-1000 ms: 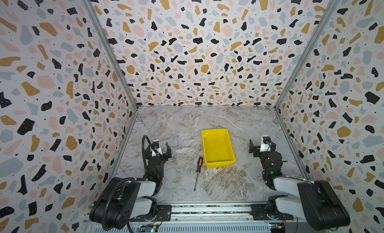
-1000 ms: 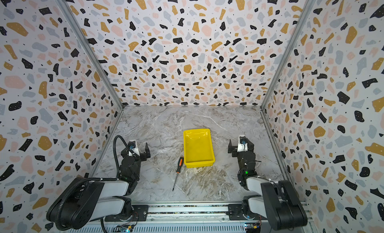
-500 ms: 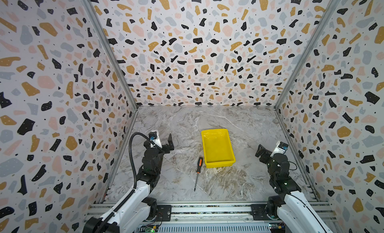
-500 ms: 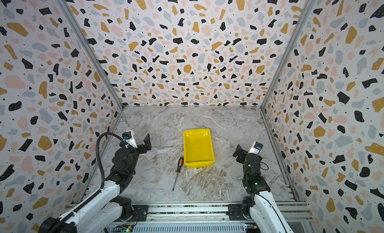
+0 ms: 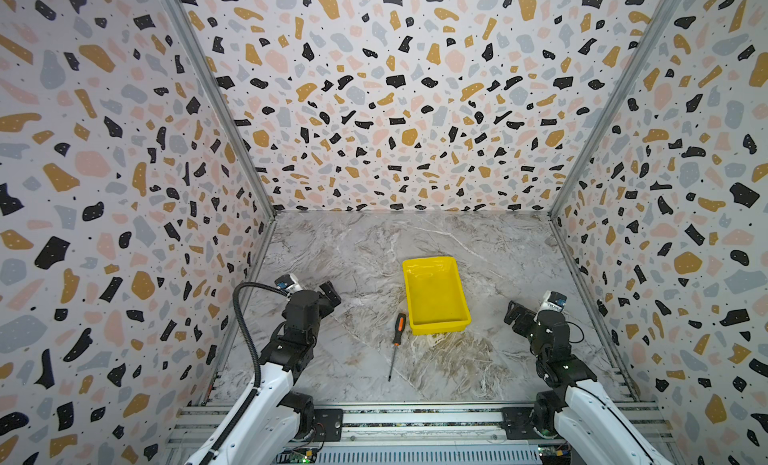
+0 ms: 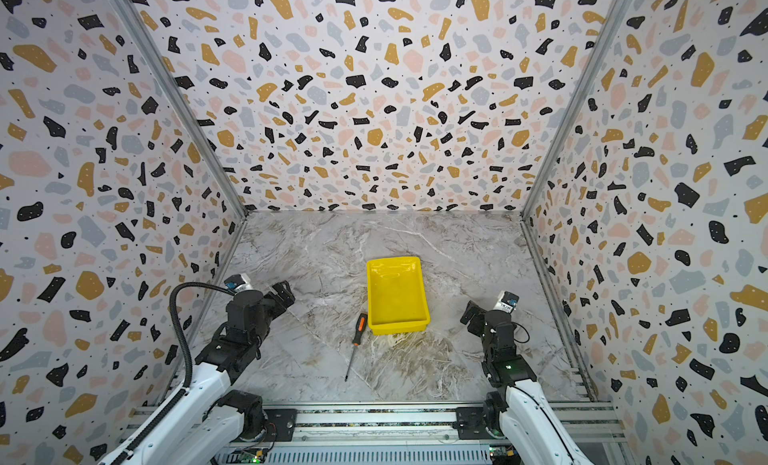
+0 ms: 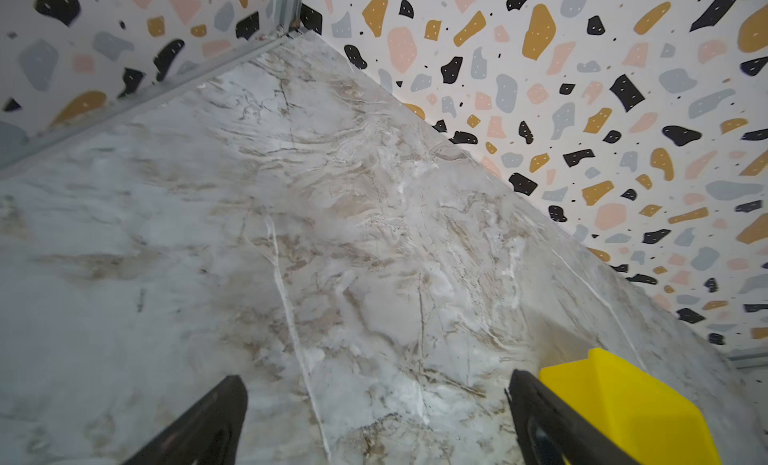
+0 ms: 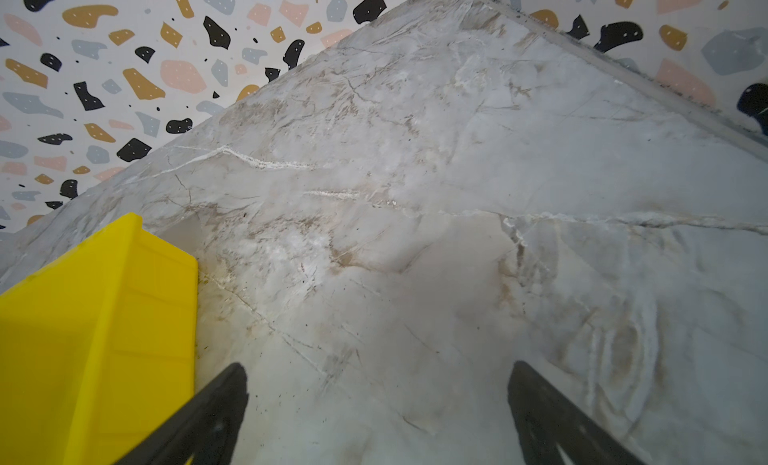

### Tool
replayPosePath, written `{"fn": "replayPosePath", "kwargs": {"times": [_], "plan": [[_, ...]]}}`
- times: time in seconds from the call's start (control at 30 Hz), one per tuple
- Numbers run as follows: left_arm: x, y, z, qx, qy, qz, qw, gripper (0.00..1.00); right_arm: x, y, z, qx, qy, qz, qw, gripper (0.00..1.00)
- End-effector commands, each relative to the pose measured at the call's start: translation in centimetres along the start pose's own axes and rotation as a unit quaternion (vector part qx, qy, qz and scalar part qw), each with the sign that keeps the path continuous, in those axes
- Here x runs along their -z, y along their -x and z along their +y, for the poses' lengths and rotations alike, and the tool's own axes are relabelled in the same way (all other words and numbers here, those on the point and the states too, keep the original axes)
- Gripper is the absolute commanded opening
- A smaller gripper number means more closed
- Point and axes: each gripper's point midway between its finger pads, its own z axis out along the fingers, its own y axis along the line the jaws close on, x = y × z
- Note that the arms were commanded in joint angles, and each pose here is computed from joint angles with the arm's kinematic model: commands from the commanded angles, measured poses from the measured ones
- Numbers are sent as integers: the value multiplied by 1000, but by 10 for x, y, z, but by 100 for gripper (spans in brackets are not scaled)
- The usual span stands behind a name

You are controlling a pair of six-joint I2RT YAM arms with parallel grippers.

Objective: Put the screwdriver in the bin
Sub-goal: 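Reach the left gripper down to the screwdriver handle beside the bin, then close the left gripper on the orange-black handle and lift the screwdriver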

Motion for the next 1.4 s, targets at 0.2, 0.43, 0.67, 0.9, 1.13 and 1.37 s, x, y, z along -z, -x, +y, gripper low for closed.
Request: {"fn": "replayPosePath", "kwargs": {"times": [0.2,0.43,0.67,0.9,1.13,1.37], "plan": [[7,-82,-39,30,-110,102,988,83,-1,5,11,-2,13,0,1000,99],[18,-150,-34,-52,-102,168,979,72,0,5,10,-2,12,-2,1000,99],[22,-178,-50,-81,-121,206,968,69,-2,4,12,-1,16,1,1000,99],[21,-194,-66,-107,-113,215,964,58,-3,3,12,-1,14,5,1000,99],[23,-216,-82,-110,-123,233,958,56,-3,3,12,0,14,4,1000,99],[21,-226,-93,-146,-111,239,954,55,-3,2,13,0,14,6,1000,99]]}}
